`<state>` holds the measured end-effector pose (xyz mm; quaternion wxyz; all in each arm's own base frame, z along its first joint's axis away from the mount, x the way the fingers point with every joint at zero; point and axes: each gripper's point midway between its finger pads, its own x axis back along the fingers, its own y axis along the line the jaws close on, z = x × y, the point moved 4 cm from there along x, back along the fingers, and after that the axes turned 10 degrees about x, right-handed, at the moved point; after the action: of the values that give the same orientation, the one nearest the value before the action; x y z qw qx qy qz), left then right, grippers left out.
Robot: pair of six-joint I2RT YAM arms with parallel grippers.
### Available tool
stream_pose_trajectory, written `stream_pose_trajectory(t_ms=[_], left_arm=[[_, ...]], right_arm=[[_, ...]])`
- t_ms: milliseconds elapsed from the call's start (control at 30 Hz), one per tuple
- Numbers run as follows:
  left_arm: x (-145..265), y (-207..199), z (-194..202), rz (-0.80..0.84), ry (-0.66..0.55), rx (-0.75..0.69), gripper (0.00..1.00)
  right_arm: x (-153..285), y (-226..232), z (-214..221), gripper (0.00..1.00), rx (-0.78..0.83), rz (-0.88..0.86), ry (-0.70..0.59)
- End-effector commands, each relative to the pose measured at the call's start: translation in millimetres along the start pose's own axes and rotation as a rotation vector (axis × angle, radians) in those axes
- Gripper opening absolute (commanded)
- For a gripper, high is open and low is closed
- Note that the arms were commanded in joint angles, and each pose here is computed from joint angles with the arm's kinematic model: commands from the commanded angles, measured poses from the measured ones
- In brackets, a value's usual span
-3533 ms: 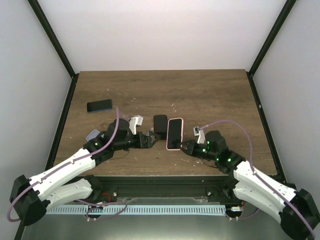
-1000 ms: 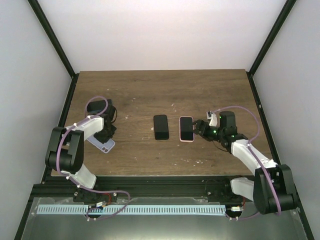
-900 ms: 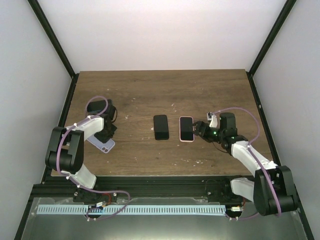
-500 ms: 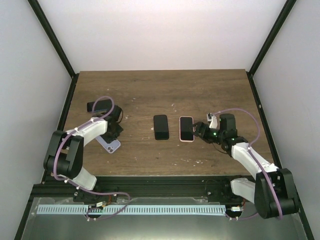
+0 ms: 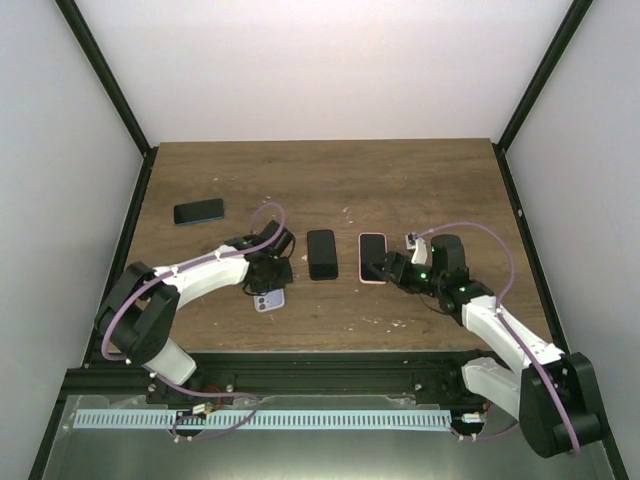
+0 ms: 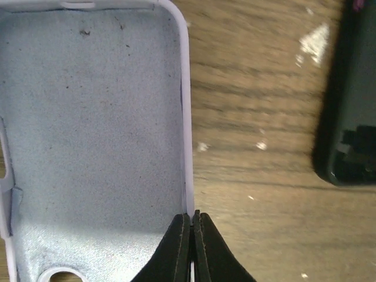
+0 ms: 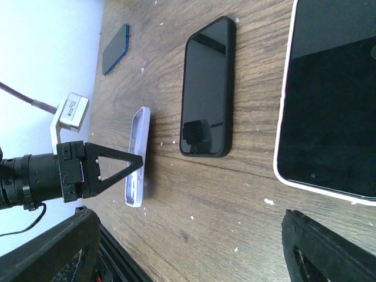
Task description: Put the phone into the phone case
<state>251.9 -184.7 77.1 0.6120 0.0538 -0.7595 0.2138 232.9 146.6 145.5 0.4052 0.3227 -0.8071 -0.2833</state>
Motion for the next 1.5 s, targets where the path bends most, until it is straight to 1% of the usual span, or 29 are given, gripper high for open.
stream_pose_trajectory(t_ms=[0, 100, 167, 233, 267, 333, 433, 667, 767, 867, 1000, 1133, 1467], left_arm=[[-0.2, -18.2, 8.1, 0.083, 0.032, -0.035, 0.14], [5.9, -24.3, 9.4, 0.146, 0.033, -0.034, 0.40], [11.3, -24.6, 5.8, 0.151, 0.008, -0.038, 0.49], [14.6, -21.9, 0.7, 0.150, 0.000, -0.031, 0.51], [14.5, -19.3, -1.8, 0.158, 0.008, -0.021, 0.50], [13.0, -9.8, -6.7, 0.173, 0.024, 0.006, 0.46], [14.3, 9.8, -19.0, 0.184, 0.009, 0.058, 0.42], [13.7, 54.3, -37.0, 0.165, -0.037, 0.138, 0.39], [8.5, 65.2, -38.6, 0.156, -0.040, 0.156, 0.38], [4.5, 61.6, -38.8, 0.193, -0.038, 0.140, 0.37], [-3.0, 59.9, -37.4, 0.208, -0.010, 0.133, 0.36], [-8.6, 58.6, -35.7, 0.239, 0.006, 0.126, 0.35], [-16.2, 57.5, -32.4, 0.269, 0.035, 0.111, 0.27]], right_arm=[[-1.4, 9.0, 1.1, 0.86, 0.015, -0.003, -0.007], [-5.4, 14.8, 6.0, 0.84, 0.016, 0.003, 0.012], [-9.4, 19.7, 8.5, 0.82, 0.021, 0.016, 0.018], [-15.2, 26.7, 11.9, 0.78, 0.030, 0.019, 0.033], [-18.3, 31.6, 11.9, 0.75, 0.035, 0.020, 0.039], [-26.6, 39.8, 13.8, 0.67, 0.051, 0.029, 0.060], [-41.7, 55.3, 19.6, 0.56, 0.088, 0.046, 0.097], [-89.7, 84.3, 39.5, 0.45, 0.175, 0.096, 0.193], [-115.2, 99.9, 48.6, 0.43, 0.243, 0.118, 0.232], [-142.7, 116.9, 54.3, 0.43, 0.327, 0.153, 0.269], [-171.6, 120.2, 61.0, 0.43, 0.393, 0.233, 0.307], [-190.7, 107.1, 66.5, 0.43, 0.409, 0.307, 0.341], [-212.3, 94.5, 83.1, 0.33, 0.407, 0.314, 0.403]])
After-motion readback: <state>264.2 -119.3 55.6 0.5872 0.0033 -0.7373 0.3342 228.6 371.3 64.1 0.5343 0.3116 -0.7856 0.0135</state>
